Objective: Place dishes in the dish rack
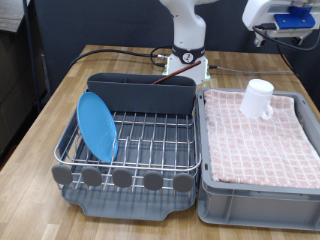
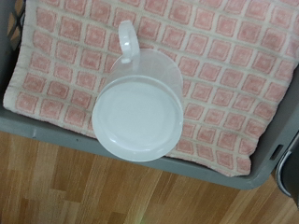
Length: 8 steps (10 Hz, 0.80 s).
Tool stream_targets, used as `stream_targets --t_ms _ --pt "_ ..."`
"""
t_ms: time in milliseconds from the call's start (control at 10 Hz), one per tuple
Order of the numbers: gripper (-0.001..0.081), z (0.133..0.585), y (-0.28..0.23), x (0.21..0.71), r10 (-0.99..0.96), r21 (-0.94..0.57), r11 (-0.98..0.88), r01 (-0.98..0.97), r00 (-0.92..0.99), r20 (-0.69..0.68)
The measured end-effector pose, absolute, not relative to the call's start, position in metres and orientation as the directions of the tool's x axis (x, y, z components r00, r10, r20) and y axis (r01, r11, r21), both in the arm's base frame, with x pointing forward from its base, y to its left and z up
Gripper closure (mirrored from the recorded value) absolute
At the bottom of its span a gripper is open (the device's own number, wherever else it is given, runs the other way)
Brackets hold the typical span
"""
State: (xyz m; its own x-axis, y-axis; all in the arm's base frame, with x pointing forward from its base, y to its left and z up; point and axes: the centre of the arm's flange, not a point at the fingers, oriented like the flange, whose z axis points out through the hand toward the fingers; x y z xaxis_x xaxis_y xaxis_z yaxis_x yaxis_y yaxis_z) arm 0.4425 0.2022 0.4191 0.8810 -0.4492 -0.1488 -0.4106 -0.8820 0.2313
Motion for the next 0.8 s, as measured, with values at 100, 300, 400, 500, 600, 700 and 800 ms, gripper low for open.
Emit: stream_targets --t_ms 100,300,400,500,600,700,800 --pt "0.0004 0.41 0.207 0.443 -0.453 0.247 -0.88 -0.407 0.874 -0.175" --pt "0.0004 0.391 0.214 0.449 -0.456 0.274 -0.876 -0.397 0.866 -0.204" --pt "0.0004 0.382 0.218 0.452 -0.454 0.284 -0.876 -0.39 0.866 -0.21" --pt "0.0004 0.375 0.222 0.455 -0.451 0.292 -0.876 -0.384 0.866 -0.214" --pt "0.0004 0.367 0.226 0.458 -0.448 0.3 -0.876 -0.377 0.867 -0.22" --pt "0.0004 0.359 0.232 0.461 -0.429 0.284 -0.888 -0.362 0.876 -0.222" --pt "0.0004 0.356 0.236 0.464 -0.409 0.27 -0.898 -0.347 0.885 -0.221"
